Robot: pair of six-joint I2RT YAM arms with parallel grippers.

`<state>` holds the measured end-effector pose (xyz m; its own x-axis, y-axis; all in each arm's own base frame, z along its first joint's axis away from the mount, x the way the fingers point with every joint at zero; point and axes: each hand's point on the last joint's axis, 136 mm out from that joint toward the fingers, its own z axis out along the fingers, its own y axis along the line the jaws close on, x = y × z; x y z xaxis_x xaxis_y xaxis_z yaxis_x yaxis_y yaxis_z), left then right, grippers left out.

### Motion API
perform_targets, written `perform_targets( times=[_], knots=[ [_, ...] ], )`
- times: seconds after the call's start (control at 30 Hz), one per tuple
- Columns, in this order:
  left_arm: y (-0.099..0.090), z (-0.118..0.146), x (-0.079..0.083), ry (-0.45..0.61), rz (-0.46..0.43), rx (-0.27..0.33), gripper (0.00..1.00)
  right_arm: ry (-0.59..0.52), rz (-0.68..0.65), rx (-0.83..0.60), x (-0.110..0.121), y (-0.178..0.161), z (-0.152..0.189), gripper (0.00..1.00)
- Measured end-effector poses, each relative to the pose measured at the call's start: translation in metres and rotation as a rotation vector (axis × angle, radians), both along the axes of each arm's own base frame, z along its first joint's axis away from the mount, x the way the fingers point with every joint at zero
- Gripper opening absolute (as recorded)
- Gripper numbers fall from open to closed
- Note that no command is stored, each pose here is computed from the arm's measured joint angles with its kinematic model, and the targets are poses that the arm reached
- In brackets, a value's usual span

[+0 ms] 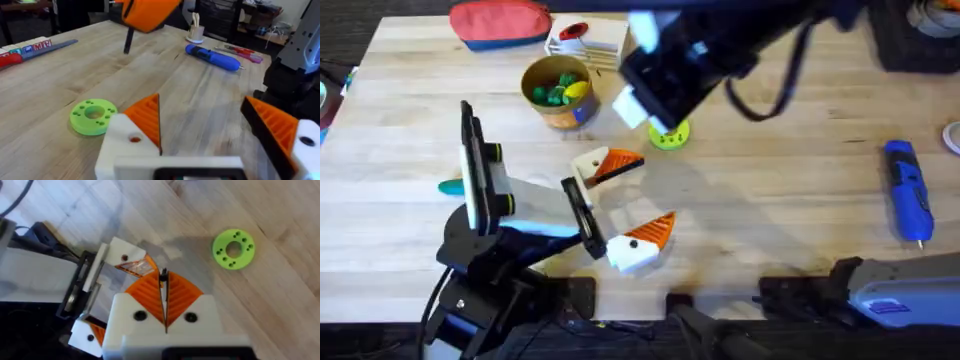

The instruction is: Pick up the gripper from the table and insert it into the empty holder that is missing its gripper. Then pick up a screw, insert it into the mounting hole, and use the screwdriver to tighten it. Finally, clean up the table by picking up the vegetable and placing it into the bucket.

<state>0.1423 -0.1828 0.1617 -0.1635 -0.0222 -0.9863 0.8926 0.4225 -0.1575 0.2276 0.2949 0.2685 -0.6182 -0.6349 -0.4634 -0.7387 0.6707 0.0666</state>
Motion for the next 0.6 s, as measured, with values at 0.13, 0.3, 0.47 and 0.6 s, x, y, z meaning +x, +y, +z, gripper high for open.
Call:
perform_targets(
  times=[0.13, 0.3, 0.47, 0.6],
  knots=[
    [0.000, 0.000, 0.000, 0.000, 0.000, 0.000, 0.986, 0.024, 0.056, -0.025, -0.009, 0.027, -0.012, 0.004],
    [0.000, 0.000, 0.000, 0.000, 0.000, 0.000, 0.986, 0.046, 0.107, -0.019, -0.024, 0.041, -0.015, 0.004],
    [0.000, 0.000, 0.000, 0.000, 0.000, 0.000, 0.986, 0.060, 0.138, 0.010, -0.033, 0.049, -0.012, 0.004],
    [0.000, 0.000, 0.000, 0.000, 0.000, 0.000, 0.986, 0.066, 0.141, 0.010, -0.034, 0.050, -0.013, 0.004]
  ],
)
